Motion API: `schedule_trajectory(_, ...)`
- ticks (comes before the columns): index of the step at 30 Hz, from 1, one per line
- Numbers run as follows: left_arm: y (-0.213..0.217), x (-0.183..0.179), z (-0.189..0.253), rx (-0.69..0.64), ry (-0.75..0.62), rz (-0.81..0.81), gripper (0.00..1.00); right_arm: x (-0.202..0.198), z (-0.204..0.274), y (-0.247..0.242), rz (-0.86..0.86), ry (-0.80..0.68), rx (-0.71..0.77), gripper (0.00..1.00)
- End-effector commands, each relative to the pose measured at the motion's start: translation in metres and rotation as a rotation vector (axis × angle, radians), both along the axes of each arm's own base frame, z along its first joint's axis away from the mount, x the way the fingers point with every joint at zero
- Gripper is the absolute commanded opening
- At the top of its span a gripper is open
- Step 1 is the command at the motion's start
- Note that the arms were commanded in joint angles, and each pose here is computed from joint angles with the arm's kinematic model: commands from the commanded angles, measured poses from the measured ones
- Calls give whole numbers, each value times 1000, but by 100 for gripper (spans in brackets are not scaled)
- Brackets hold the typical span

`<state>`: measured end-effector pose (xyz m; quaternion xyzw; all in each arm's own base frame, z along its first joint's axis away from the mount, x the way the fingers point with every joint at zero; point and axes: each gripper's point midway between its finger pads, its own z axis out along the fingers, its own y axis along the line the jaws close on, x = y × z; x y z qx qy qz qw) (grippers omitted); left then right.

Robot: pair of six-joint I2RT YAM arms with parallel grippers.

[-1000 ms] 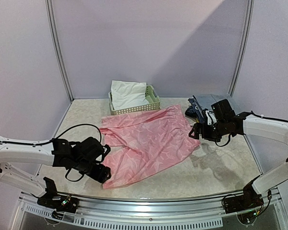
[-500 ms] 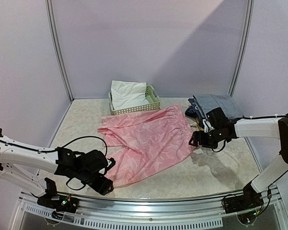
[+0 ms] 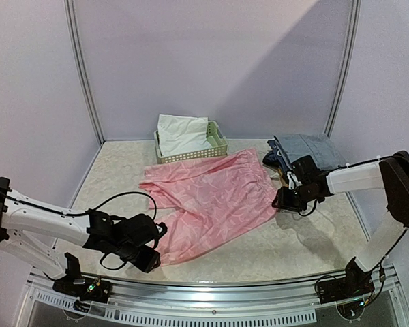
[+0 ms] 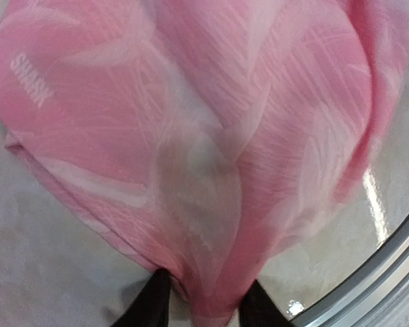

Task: Fold and stack the mixed laundry pile
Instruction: Pick up the flattened shorts from the center of the board.

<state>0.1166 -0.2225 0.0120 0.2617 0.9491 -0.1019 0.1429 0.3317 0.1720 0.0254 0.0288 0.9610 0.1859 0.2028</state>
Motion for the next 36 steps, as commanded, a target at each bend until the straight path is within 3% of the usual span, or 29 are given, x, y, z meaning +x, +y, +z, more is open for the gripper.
schedule_trajectory(1, 2, 2, -5, 42, -20, -3, 23, 16, 12, 9, 35, -59, 34, 30)
schedule_trajectory(4, -1, 9, 1, 42, -53, 10, 0, 18, 17, 11, 51, -69, 36, 11)
schedule_trajectory(7, 2, 16, 13, 61, -90, 26, 0, 14, 24, 12, 67, -62, 35, 0)
schedule_trajectory(14, 14, 32, 82, 54, -217, 52, 0, -12, 80, 18, 73, -96, 61, 0)
schedule_trajectory(18, 20, 45, 150, -14, -342, 85, 0, -32, 147, 29, 98, -202, 106, 0)
schedule_trajectory(21, 31, 44, 177, -58, -372, 114, 0, -50, 162, 17, 64, -207, 87, 0)
schedule_trajectory(26, 50, 30, 142, -10, -279, 174, 6, -80, 131, -10, -55, -142, 87, 0)
schedule_trajectory(32, 30, 27, 88, 27, -170, 174, 6, -92, 75, -12, -122, -26, 103, 0)
schedule_trajectory(36, 23, 28, 64, 71, -138, 158, 5, -89, 63, -10, -118, 4, 85, 0)
